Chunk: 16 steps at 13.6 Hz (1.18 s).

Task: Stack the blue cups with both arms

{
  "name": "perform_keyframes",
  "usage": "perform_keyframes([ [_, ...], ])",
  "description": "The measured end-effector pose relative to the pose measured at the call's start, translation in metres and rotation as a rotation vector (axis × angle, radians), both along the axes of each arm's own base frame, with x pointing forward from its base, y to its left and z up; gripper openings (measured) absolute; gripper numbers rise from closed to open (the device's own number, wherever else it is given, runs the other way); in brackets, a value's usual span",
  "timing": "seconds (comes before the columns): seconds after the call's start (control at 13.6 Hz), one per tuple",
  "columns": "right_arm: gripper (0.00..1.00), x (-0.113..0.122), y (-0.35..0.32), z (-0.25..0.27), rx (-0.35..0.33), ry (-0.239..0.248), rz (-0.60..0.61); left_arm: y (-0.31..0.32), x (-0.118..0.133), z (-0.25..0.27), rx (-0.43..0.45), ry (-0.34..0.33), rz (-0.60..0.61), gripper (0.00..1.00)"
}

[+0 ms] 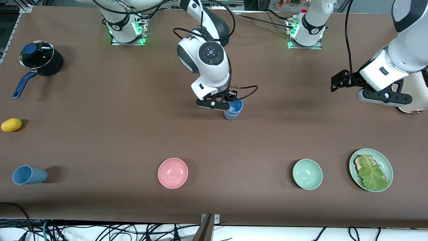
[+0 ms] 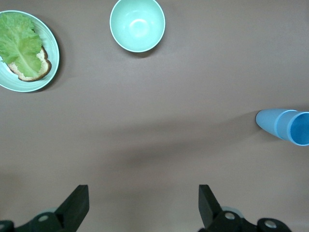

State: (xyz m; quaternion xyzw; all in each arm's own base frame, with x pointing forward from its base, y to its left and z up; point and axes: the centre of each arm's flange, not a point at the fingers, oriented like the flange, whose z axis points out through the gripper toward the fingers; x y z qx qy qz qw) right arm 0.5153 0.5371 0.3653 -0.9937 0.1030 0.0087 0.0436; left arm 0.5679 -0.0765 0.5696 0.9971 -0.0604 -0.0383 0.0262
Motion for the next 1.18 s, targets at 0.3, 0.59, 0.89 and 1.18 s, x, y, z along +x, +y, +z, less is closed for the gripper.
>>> perform_keyframes([
  [0.3,1.00,0.035,-0.042,0.032,-0.016,-0.025,0.048,0.000,0.000,0.000,0.000,0.000,0.000,1.00],
  [0.59,1.00,0.095,-0.168,0.093,-0.049,0.012,0.182,0.001,0.000,0.000,0.000,0.000,0.002,1.00],
  [0.89,1.00,0.102,-0.266,0.159,-0.073,0.026,0.230,0.002,0.000,0.000,0.000,0.000,0.006,1.00],
  [1.18,1.00,0.085,-0.407,0.206,-0.035,0.040,0.252,0.004,0.001,0.000,0.000,0.000,0.009,1.00],
])
